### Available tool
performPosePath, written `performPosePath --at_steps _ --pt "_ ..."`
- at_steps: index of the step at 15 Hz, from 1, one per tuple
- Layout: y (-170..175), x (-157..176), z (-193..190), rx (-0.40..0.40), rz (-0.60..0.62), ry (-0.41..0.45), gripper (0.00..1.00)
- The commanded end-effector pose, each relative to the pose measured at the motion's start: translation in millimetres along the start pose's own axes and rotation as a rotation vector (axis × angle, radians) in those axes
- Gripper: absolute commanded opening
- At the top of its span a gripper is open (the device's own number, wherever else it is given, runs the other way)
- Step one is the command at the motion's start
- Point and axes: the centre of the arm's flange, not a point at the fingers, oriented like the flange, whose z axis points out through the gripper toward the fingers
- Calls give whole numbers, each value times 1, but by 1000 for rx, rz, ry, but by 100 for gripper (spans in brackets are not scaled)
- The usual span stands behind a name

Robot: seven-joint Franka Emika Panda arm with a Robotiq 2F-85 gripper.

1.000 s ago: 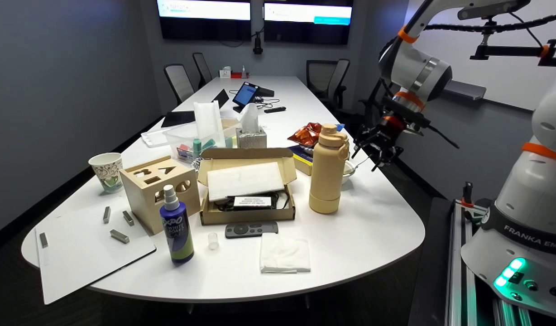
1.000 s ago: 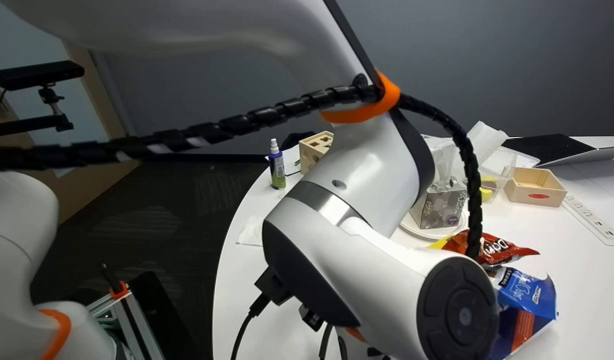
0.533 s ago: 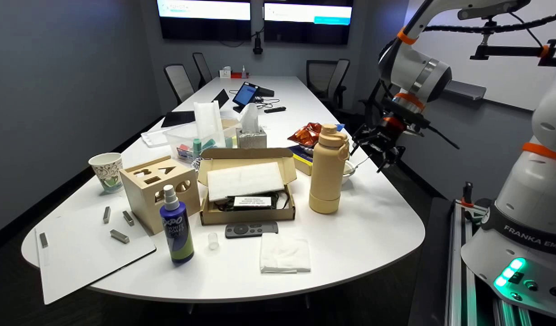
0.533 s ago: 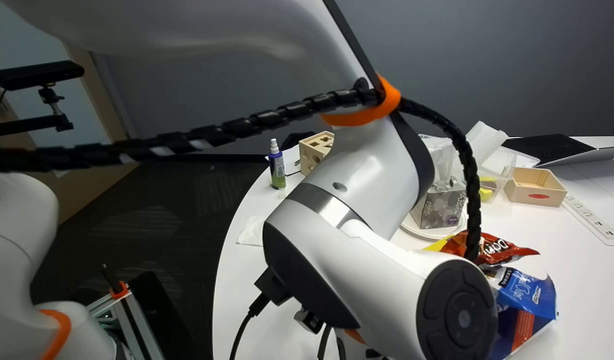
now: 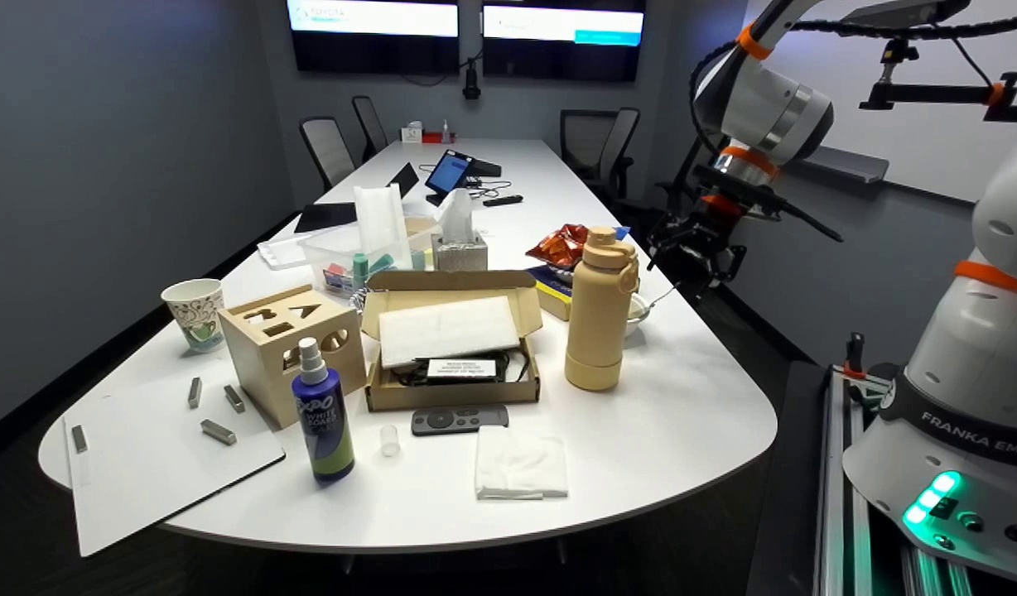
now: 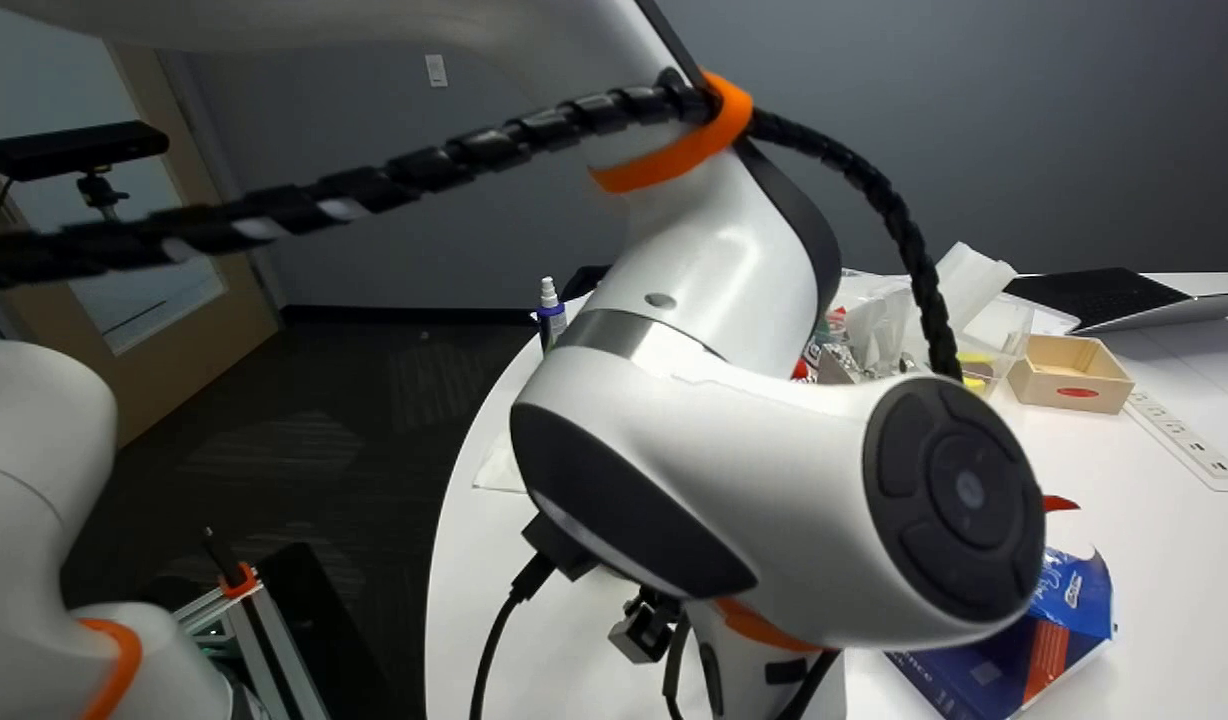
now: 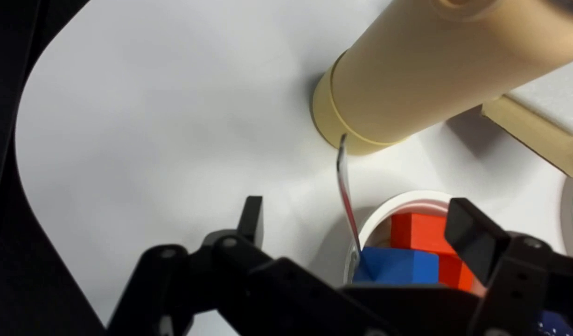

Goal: Use the spoon to stir the contents in the bowl

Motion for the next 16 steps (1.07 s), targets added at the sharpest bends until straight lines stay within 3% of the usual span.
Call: performPosePath --at_steps 1,5,16 --pt "-9 -28 -43 -37 2 108 100" --pt "-20 -41 -72 -67 -20 225 100" --pt "-41 -67 -103 -108 -49 363 100"
